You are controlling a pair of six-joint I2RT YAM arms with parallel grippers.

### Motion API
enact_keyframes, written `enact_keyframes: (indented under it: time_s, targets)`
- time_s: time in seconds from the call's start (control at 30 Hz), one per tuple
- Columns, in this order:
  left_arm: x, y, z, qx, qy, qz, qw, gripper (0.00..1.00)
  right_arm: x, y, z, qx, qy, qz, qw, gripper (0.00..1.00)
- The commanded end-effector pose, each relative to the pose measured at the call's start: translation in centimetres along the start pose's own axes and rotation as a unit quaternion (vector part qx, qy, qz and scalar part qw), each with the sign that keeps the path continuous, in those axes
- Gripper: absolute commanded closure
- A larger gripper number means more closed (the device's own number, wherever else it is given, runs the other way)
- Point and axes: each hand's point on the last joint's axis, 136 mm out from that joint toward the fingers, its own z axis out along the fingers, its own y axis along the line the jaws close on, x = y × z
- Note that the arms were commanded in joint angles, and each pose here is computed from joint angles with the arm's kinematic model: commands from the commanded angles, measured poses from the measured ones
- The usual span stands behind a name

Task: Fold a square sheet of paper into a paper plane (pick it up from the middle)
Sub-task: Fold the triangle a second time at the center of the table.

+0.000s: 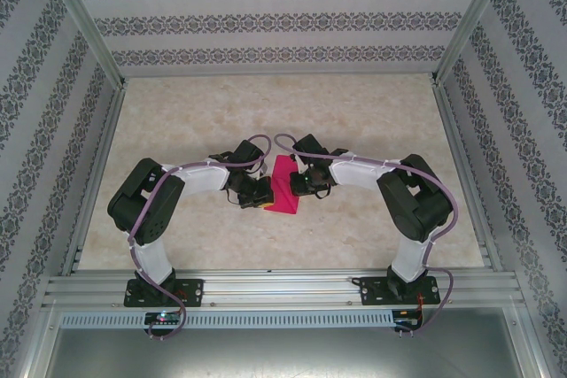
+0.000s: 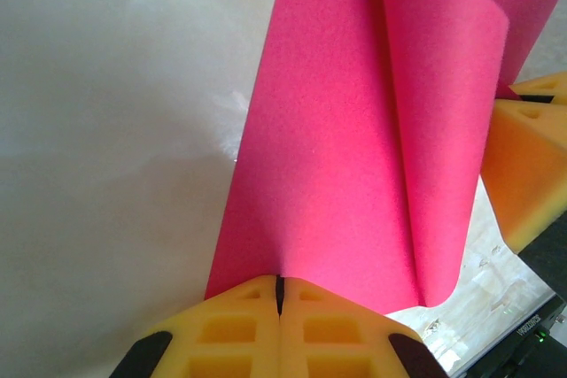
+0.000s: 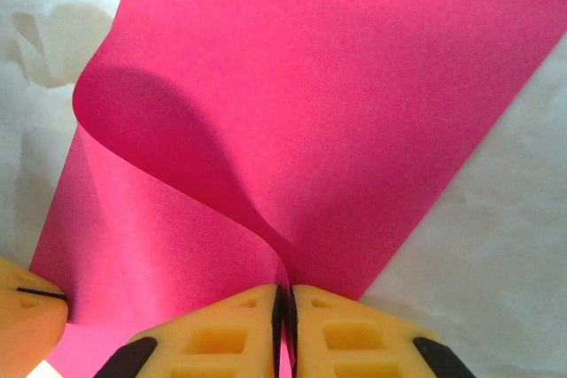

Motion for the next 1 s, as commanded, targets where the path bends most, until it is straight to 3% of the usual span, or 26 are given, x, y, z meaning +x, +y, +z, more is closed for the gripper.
enact_keyframes:
  time_s: [0.0, 0.33, 0.57, 0.73, 0.97]
  targets:
    - [0.8, 0.8, 0.5, -0.023, 0.016, 0.002, 1.0, 0.96, -0.2, -0.6, 0.4, 0.007, 0.007, -0.002, 1.0, 0.86]
    - [0.6, 0.0, -0.1, -0.009, 0.005, 0.009, 1.0, 0.91, 0.3, -0.9, 0.6, 0.011, 0.012, 0.005, 1.0, 0.86]
    - [-0.9, -1.9, -3.1, 0.007, -0.06, 0.026, 0.998, 0.86, 0.6, -1.1, 1.0, 0.014, 0.018, 0.005, 1.0, 0.86]
    - [-1.9, -2.3, -4.5, 0.028, -0.093, 0.012, 0.995, 0.9, 0.7, -1.2, 1.1, 0.016, 0.021, 0.005, 1.0, 0.86]
    - [-3.8, -3.8, -4.0, 0.103, -0.097, -0.03, 0.989, 0.95, 0.9, -1.4, 1.2, 0.017, 0.022, 0.007, 1.0, 0.86]
